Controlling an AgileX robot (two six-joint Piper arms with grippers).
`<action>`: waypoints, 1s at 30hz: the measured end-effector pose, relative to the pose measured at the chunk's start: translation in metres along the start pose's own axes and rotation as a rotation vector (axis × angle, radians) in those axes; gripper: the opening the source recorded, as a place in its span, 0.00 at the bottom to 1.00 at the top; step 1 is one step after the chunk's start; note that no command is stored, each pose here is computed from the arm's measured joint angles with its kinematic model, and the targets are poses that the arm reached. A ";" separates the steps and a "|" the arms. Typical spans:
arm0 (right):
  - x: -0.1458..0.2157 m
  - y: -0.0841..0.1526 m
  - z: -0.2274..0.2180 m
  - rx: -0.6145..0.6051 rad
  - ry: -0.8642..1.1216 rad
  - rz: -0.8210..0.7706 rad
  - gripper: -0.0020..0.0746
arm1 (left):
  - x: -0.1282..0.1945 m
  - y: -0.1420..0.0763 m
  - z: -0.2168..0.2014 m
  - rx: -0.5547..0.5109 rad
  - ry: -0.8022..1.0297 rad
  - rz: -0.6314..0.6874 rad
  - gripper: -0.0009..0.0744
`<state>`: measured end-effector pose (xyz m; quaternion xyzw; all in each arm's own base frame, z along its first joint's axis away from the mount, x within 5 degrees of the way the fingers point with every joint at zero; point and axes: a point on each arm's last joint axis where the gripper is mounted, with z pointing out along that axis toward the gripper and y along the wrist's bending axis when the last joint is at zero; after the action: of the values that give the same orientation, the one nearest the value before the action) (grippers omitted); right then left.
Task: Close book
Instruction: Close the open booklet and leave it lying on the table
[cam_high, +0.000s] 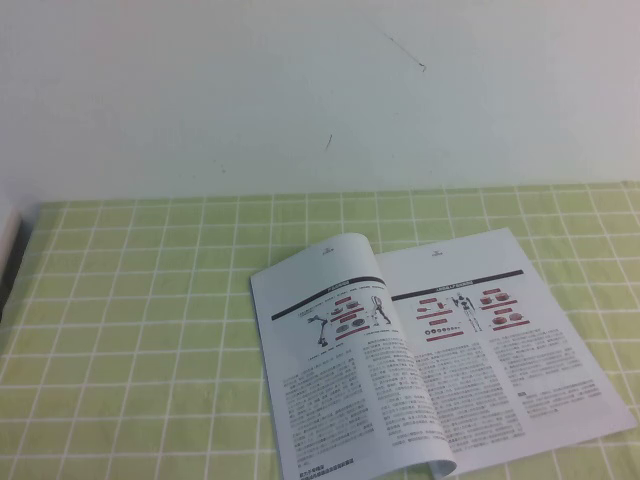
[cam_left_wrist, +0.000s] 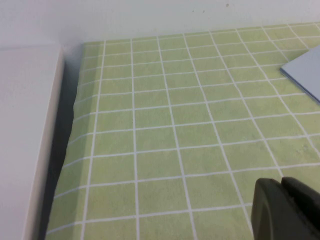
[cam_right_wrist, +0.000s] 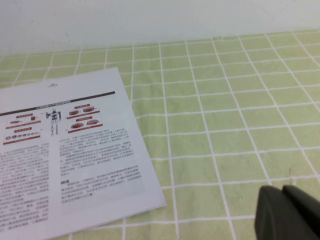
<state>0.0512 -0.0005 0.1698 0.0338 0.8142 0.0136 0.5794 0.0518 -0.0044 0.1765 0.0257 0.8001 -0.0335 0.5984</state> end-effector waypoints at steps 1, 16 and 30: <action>0.000 0.000 0.000 0.000 0.000 0.000 0.02 | 0.000 0.000 0.000 0.000 0.000 0.000 0.01; 0.000 -0.001 0.000 0.013 0.000 -0.076 0.02 | 0.000 0.002 0.000 -0.022 -0.001 0.055 0.01; 0.000 -0.001 0.000 0.016 0.000 -0.119 0.02 | 0.000 0.002 0.000 -0.022 -0.001 0.057 0.01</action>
<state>0.0512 -0.0020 0.1698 -0.0098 0.8149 -0.0274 0.5789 0.0520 -0.0024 0.1766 0.0419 0.7991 -0.0074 0.5997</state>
